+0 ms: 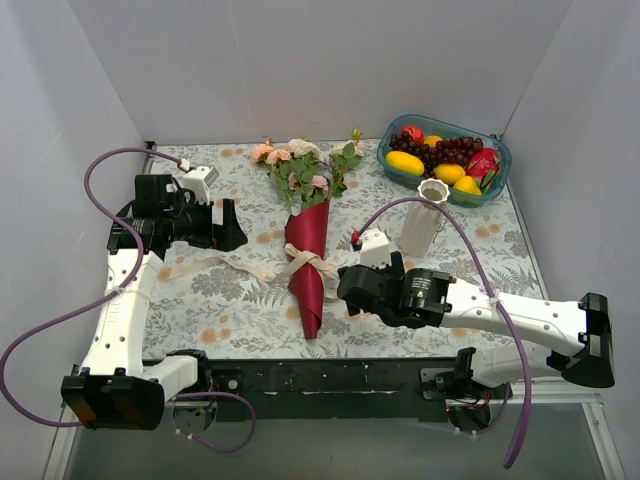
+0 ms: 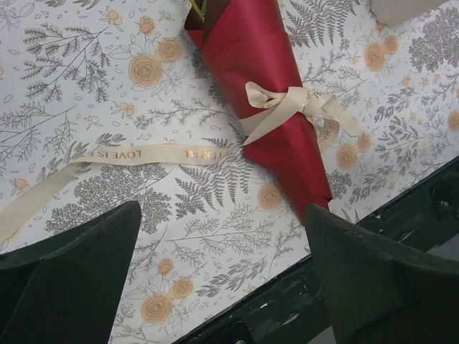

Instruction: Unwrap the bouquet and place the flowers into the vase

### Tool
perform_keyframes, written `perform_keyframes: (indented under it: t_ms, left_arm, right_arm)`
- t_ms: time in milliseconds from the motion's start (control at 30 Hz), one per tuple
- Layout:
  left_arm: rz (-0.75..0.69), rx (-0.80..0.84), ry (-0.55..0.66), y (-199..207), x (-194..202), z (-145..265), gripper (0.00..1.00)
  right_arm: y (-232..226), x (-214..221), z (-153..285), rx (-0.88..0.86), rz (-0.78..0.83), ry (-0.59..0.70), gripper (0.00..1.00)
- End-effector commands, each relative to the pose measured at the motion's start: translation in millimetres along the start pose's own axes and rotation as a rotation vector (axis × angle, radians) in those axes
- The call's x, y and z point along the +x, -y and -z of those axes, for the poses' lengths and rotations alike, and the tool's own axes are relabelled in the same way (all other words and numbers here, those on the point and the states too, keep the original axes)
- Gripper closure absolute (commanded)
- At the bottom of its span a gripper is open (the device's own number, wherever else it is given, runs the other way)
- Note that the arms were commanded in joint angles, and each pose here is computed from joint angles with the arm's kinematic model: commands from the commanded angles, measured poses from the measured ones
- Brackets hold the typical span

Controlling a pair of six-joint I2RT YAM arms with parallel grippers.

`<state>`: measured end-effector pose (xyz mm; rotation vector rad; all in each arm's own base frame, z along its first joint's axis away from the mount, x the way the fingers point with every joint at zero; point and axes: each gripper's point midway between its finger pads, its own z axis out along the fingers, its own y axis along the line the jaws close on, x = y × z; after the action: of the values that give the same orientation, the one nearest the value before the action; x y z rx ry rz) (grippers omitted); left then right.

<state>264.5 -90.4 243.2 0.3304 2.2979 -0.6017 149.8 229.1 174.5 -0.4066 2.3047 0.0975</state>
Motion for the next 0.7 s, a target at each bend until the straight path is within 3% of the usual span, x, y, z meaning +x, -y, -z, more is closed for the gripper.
perform_keyframes:
  t_ms: [0,367,667]
  left_arm:
    - [-0.039,0.025,-0.017,2.7,7.1,-0.6,0.02]
    - [-0.133,0.201,-0.083,19.0,26.3,-20.7,0.02]
    - [-0.245,0.207,-0.210,8.9,63.5,-62.1,0.02]
  right_arm:
    - [-3.7,-4.8,-1.1,-0.022,-0.019,0.033,0.13]
    - [-0.5,39.8,-35.8,-0.042,0.075,-0.113,0.15]
    - [11.0,53.5,-56.5,-0.043,0.055,-0.120,0.15]
